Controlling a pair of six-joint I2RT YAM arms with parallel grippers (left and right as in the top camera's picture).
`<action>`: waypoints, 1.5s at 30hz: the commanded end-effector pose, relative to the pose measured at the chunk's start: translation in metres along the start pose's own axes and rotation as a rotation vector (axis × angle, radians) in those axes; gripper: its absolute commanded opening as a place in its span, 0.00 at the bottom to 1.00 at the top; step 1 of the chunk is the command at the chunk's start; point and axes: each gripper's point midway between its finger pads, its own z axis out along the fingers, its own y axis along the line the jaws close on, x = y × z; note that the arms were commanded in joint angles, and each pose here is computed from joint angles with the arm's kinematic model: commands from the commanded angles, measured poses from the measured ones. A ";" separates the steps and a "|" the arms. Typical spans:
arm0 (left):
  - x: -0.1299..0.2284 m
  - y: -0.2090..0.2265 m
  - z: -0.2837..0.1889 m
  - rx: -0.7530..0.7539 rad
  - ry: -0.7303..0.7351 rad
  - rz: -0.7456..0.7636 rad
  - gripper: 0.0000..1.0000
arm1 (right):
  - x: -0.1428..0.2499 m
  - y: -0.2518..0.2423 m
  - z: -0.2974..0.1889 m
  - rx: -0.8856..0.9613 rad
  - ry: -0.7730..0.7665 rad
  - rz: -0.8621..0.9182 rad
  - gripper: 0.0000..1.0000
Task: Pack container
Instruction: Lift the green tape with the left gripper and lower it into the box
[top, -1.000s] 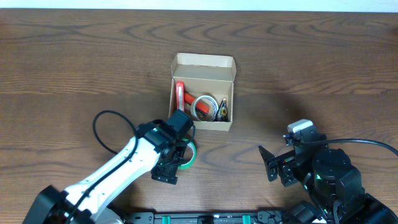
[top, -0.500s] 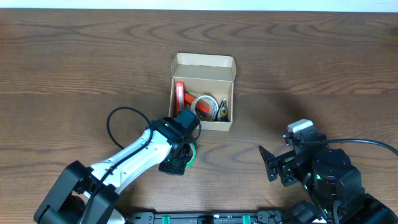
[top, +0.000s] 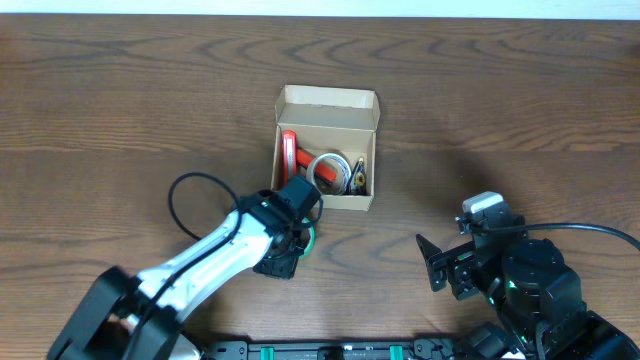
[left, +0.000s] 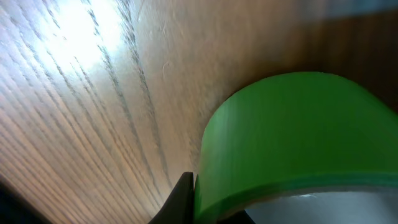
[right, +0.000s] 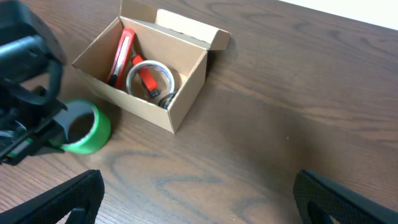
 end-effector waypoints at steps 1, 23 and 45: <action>-0.010 -0.002 -0.026 0.089 -0.061 -0.038 0.06 | 0.001 -0.003 0.000 0.017 0.001 0.020 0.99; -0.010 -0.125 -0.136 0.320 -0.218 0.228 0.06 | 0.001 -0.003 0.000 0.017 0.001 0.020 0.99; 0.015 -0.153 -0.022 0.111 -0.014 0.264 0.05 | 0.001 -0.003 0.000 0.017 0.001 0.020 0.99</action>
